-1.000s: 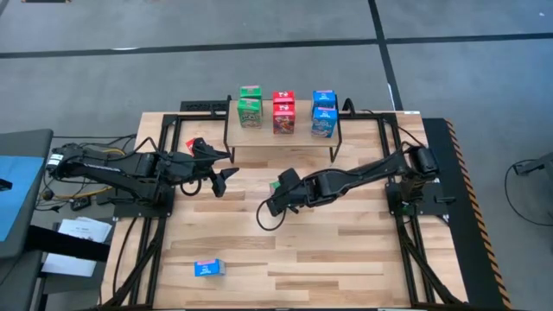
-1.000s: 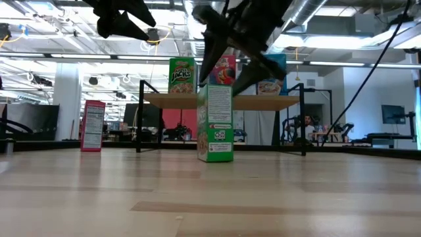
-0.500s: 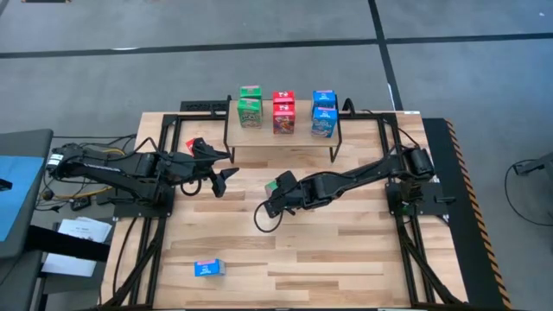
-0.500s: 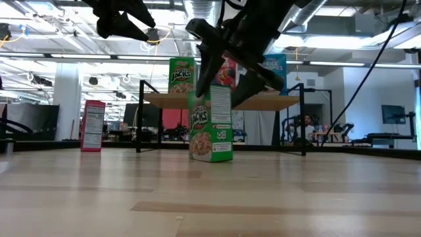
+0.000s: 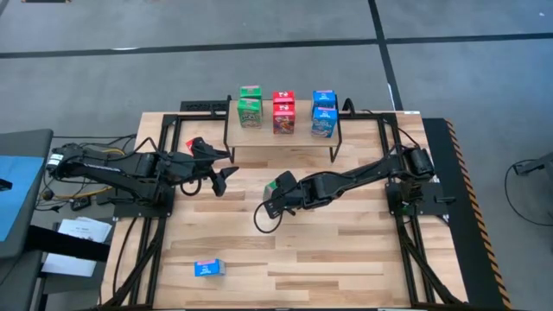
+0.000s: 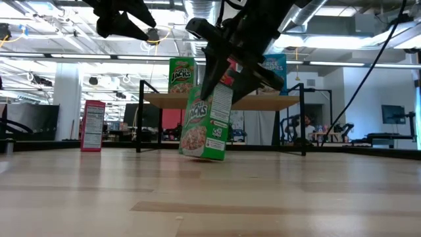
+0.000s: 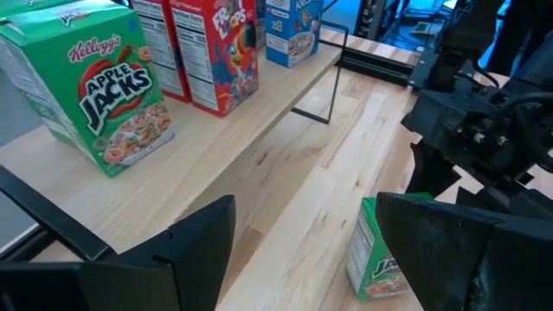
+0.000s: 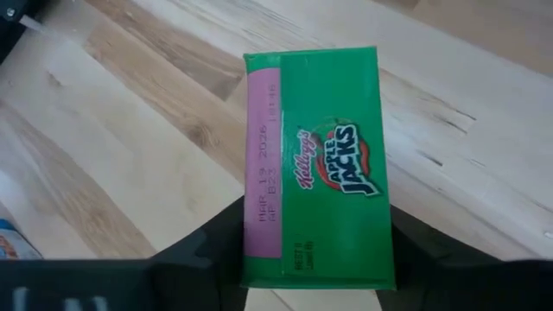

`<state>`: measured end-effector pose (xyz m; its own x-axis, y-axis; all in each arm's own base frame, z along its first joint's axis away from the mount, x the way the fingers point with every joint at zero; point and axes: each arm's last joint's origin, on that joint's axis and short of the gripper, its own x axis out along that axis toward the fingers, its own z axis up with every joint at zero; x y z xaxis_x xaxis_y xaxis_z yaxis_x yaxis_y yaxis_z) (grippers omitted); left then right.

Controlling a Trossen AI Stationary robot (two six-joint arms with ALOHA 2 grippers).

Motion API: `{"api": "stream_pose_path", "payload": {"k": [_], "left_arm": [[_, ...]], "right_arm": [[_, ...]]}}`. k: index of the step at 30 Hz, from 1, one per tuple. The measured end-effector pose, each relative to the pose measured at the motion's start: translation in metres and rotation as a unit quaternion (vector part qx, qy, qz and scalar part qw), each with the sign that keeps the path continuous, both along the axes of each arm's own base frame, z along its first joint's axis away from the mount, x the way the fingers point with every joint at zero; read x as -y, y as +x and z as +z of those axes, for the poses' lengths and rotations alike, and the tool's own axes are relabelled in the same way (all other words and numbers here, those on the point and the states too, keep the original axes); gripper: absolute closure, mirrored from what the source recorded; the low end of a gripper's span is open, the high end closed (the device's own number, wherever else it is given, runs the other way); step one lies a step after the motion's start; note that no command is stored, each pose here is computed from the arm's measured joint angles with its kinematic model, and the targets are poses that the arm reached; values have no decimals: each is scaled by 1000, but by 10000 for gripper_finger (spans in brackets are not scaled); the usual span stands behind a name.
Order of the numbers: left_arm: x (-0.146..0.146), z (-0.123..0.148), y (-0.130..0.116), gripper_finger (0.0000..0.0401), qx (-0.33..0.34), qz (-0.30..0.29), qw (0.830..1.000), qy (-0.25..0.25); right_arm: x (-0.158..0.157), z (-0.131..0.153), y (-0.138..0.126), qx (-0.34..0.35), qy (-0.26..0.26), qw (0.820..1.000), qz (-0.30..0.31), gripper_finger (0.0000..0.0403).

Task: Stack cereal on shelf
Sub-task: Put the green cereal box on the shelf aligned with the other green cereal boxes

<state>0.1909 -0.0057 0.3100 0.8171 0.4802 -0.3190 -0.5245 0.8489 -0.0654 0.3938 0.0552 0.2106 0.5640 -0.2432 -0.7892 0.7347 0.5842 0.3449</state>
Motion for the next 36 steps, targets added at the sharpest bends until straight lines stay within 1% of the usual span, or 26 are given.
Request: {"api": "stream_pose_path", "payload": {"k": [4, 10, 14, 18, 20, 25, 29, 32, 36], "left_arm": [[0, 0, 0, 131, -4, -6, 1000, 9], [1, 0, 2, 128, 0, -46, 999, -14], [-3, 0, 3, 113, 2, -73, 996, -42], [-8, -1, 3, 91, 1, -97, 994, -58], [-8, 1, 4, 84, 8, -105, 993, -52], [-7, 5, 6, 78, 19, -124, 991, -35], [-3, 5, 6, 78, 6, -193, 981, -16], [-1, 4, 6, 78, -1, -239, 971, -1], [0, 5, 7, 78, -4, -257, 966, 11]], "right_arm": [[0, 0, 0, -1, -6, 1000, 9, 199], [-1, 2, 1, -5, -5, 1000, 27, 191], [-2, 12, 6, 7, -14, 999, 45, 190], [-2, 25, 11, 21, -29, 997, 66, 194], [-3, 32, 14, 28, -41, 995, 84, 194], [-5, 51, 20, 42, -58, 985, 156, 193], [-7, 67, 23, 50, -75, 975, 203, 193], [-7, 80, 24, 55, -91, 969, 222, 193], [-7, 95, 24, 55, -107, 964, 239, 192]]}}
